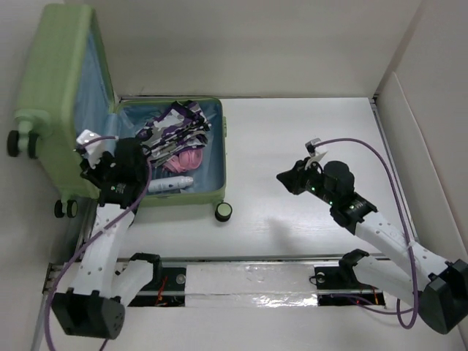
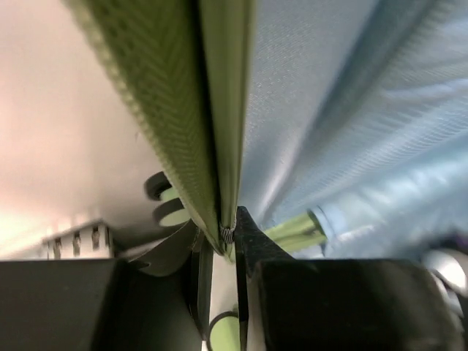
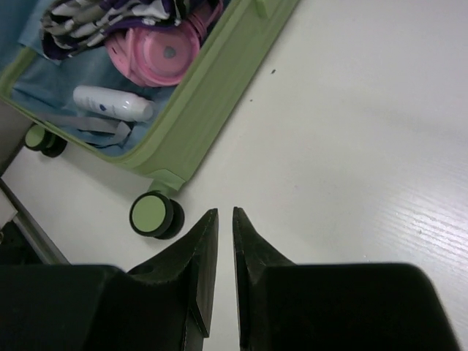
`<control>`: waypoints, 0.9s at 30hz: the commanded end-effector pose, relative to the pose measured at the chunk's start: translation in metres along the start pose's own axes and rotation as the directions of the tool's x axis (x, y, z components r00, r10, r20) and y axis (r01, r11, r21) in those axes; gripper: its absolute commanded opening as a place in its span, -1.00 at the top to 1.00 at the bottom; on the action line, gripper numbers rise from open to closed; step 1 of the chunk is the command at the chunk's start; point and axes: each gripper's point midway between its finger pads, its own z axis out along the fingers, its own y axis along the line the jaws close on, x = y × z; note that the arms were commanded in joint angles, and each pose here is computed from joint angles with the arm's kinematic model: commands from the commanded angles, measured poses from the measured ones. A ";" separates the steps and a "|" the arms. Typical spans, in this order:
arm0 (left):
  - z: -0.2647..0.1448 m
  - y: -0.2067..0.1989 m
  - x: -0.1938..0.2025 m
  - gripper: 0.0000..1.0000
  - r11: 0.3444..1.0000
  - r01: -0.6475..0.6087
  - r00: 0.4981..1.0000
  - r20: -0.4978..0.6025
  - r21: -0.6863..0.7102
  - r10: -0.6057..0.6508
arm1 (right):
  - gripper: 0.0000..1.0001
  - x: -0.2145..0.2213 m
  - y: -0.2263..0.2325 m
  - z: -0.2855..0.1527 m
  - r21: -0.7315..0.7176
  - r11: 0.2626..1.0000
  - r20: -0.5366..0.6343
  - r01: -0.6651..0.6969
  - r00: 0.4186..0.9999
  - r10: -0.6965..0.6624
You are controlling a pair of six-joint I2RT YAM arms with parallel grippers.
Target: Pack the luggage
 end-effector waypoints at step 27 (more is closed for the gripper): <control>-0.376 -0.069 -0.056 -0.33 -0.198 0.167 0.982 -0.145 0.966 0.122 | 0.90 -0.048 0.018 0.014 0.045 0.999 0.119 -0.019 0.993 0.013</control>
